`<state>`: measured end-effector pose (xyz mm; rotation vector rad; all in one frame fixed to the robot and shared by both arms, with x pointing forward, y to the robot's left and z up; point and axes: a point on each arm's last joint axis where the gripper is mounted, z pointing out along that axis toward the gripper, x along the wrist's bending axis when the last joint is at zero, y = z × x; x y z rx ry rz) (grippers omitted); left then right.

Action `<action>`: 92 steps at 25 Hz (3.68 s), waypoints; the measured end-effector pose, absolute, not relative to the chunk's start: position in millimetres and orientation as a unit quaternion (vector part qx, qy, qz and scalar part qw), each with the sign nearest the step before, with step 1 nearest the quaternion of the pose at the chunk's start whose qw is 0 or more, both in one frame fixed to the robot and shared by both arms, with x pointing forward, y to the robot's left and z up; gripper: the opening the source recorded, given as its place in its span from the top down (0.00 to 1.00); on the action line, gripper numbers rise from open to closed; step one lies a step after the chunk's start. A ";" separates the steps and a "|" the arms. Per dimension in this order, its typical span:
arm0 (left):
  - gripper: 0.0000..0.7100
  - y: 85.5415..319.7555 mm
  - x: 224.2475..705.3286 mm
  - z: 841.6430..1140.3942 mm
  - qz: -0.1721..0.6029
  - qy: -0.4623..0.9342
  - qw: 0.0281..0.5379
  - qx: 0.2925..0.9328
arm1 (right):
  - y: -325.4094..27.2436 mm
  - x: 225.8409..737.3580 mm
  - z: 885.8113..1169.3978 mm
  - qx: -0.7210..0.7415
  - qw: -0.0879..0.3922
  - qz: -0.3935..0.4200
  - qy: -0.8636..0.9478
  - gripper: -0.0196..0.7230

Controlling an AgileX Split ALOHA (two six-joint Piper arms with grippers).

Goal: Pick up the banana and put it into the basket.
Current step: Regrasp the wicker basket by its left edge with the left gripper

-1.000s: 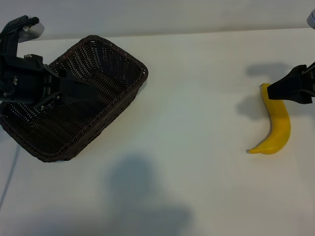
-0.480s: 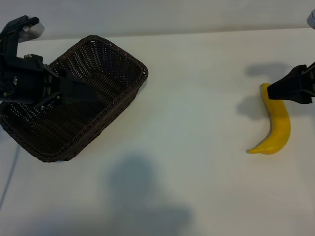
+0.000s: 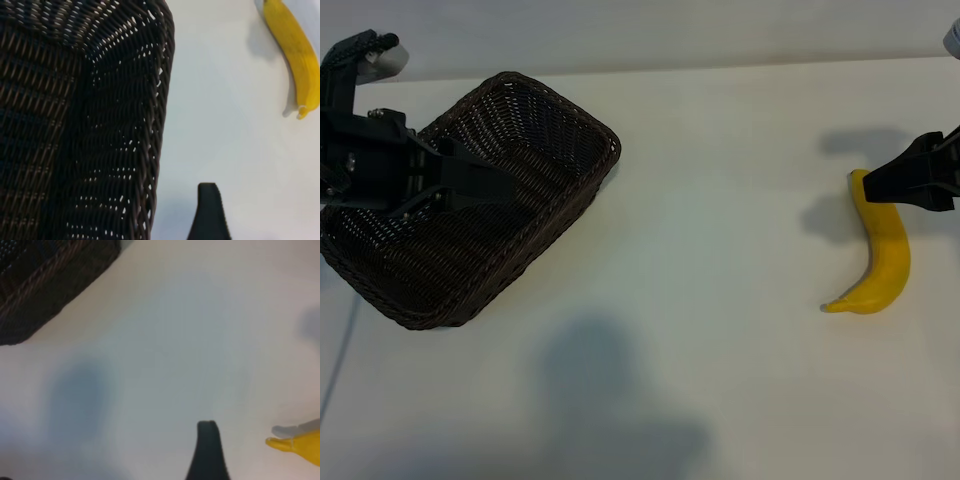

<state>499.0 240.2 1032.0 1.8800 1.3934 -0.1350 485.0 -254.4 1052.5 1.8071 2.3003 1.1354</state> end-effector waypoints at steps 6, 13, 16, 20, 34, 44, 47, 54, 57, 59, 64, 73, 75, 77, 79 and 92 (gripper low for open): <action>0.21 241.2 500.7 1032.0 -0.049 0.562 0.389 0.729 | -254.7 485.6 1052.6 0.577 0.005 0.363 0.732 0.24; 0.21 251.3 504.0 1038.1 -0.055 0.655 0.323 0.681 | -254.7 485.7 1052.6 0.577 0.006 0.363 0.732 0.24; 0.21 260.0 504.7 1037.1 -0.042 0.716 0.279 0.639 | -254.8 485.9 1052.7 0.577 0.007 0.363 0.731 0.24; 0.21 272.7 502.6 1031.5 -0.013 0.774 0.218 0.594 | -255.0 486.3 1052.7 0.578 0.009 0.364 0.731 0.24; 0.21 287.8 491.8 1025.6 -0.002 0.874 0.117 0.471 | -254.2 487.3 1053.9 0.581 0.008 0.372 0.724 0.24; 0.21 324.0 486.0 1025.1 -0.009 0.913 0.092 0.396 | -254.2 487.3 1053.9 0.581 0.008 0.372 0.724 0.24; 0.21 325.7 485.0 1024.5 -0.010 0.915 0.088 0.394 | -254.2 487.3 1053.9 0.581 0.008 0.372 0.724 0.24; 0.21 324.4 476.0 995.9 -0.027 0.919 0.064 0.387 | -254.2 487.3 1053.9 0.581 0.007 0.373 0.723 0.24; 0.21 324.3 477.5 990.1 -0.023 0.920 0.074 0.383 | -254.2 487.3 1053.9 0.581 0.007 0.373 0.723 0.24; 0.21 324.2 479.0 988.3 -0.021 0.921 0.081 0.380 | -254.2 487.3 1053.9 0.581 0.007 0.373 0.723 0.24; 0.21 324.0 483.9 978.1 -0.029 0.923 0.079 0.376 | -254.2 487.3 1053.9 0.581 0.007 0.373 0.723 0.24; 0.21 324.8 494.0 962.8 -0.032 0.922 0.079 0.377 | -254.3 487.4 1054.0 0.581 0.008 0.373 0.723 0.24; 0.21 325.2 496.4 958.3 -0.032 0.923 0.078 0.376 | -254.3 487.4 1054.0 0.581 0.008 0.373 0.723 0.24; 0.21 325.5 499.0 953.6 -0.033 0.924 0.077 0.374 | -254.3 487.4 1054.0 0.581 0.008 0.373 0.723 0.24; 0.21 325.8 500.9 949.1 -0.035 0.924 0.075 0.372 | -254.3 487.4 1054.0 0.581 0.008 0.373 0.723 0.24; 0.22 325.8 511.3 925.4 -0.046 0.929 0.071 0.361 | -254.3 487.4 1054.0 0.581 0.008 0.373 0.723 0.24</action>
